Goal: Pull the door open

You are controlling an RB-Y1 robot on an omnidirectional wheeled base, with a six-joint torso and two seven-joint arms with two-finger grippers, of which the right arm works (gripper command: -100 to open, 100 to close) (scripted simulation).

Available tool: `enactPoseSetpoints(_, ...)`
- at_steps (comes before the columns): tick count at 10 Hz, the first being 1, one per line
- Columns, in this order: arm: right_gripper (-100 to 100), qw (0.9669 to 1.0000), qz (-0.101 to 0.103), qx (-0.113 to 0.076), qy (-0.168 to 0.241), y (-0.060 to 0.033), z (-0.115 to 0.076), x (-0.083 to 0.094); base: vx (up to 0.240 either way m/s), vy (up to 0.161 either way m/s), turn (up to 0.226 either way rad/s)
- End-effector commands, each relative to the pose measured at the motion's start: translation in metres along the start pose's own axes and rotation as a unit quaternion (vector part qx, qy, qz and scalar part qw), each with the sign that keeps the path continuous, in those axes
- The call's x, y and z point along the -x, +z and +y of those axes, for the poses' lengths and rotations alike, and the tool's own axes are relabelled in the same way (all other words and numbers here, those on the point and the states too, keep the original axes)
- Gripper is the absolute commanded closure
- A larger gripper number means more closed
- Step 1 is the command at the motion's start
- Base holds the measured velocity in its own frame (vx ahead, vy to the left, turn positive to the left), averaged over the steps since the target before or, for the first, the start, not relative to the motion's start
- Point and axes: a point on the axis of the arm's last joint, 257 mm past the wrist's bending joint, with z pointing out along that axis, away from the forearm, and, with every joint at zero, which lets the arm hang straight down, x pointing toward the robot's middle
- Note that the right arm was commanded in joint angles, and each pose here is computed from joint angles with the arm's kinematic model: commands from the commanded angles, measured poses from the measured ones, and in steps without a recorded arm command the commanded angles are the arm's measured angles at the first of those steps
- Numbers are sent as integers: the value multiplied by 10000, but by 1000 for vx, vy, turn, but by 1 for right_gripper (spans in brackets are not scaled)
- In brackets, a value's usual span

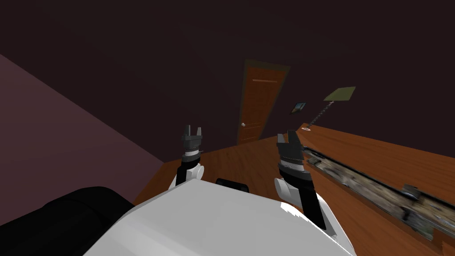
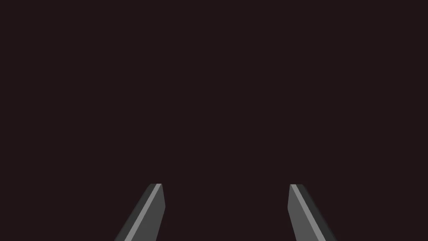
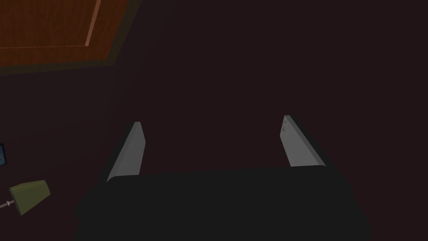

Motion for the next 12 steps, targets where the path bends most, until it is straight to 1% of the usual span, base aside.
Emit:
enactPoseSetpoints(1,-100,9998,52,-79,-162,-49,-118,-38,123,-28,32)
enactPoseSetpoints(4,-100,9989,131,-185,-400,-90,-278,-78,79,-21,33)
enactPoseSetpoints(5,-100,9979,188,-258,-566,-121,-390,-104,97,-28,54)
enactPoseSetpoints(7,-100,9964,249,-332,-735,-154,-503,-130,117,-24,49)
enactPoseSetpoints(9,-100,9944,316,-414,-924,-194,-631,-158,95,-16,42)
enactPoseSetpoints(12,-100,9904,422,-534,-1205,-259,-819,-198,92,-30,45)
